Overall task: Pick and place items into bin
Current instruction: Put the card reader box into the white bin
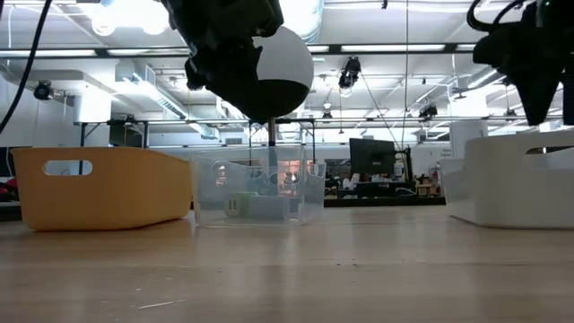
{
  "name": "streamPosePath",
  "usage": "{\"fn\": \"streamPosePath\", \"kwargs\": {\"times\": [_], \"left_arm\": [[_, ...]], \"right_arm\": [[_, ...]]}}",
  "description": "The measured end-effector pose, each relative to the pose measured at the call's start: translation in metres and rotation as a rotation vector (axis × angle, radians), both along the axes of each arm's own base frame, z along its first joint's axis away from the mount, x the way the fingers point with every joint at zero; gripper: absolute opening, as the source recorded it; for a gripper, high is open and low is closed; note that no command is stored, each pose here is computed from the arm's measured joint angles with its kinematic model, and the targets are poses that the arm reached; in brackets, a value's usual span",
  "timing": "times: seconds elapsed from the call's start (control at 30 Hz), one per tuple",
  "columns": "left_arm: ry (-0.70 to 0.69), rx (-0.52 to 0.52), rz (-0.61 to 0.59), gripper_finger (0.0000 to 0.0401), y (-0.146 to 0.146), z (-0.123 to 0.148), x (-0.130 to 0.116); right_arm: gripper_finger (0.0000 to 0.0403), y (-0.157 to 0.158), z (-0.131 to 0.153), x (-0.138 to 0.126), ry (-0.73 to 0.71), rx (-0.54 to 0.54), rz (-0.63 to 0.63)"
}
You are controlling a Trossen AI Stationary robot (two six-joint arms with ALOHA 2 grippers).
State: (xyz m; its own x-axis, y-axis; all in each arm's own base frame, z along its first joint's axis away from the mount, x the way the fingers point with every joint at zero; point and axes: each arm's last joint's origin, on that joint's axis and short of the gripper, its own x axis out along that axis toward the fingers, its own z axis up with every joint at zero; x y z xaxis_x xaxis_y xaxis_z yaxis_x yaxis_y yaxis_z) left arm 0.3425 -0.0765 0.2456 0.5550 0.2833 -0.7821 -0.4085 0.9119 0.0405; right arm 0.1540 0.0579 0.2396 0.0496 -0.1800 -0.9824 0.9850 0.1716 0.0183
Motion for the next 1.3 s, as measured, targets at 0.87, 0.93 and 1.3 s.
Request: {"fn": "streamPosePath", "kwargs": {"times": [0.87,0.93,1.3], "left_arm": [[-0.208,-0.154,-0.059,0.0000,-0.004,0.013,0.018],[-0.214,-0.171,-0.040,0.0000,-0.004,0.013,0.018],[-0.253,-0.318,0.096,0.0000,-0.013,0.013,0.016]], "right_arm": [[0.0141,0.121,-0.025,-0.076,0.100,0.349,0.591],[0.0111,0.126,-0.034,-0.080,0.117,0.320,0.577],[0.0012,0.150,-0.080,-0.071,0.182,0.232,0.710]]}}
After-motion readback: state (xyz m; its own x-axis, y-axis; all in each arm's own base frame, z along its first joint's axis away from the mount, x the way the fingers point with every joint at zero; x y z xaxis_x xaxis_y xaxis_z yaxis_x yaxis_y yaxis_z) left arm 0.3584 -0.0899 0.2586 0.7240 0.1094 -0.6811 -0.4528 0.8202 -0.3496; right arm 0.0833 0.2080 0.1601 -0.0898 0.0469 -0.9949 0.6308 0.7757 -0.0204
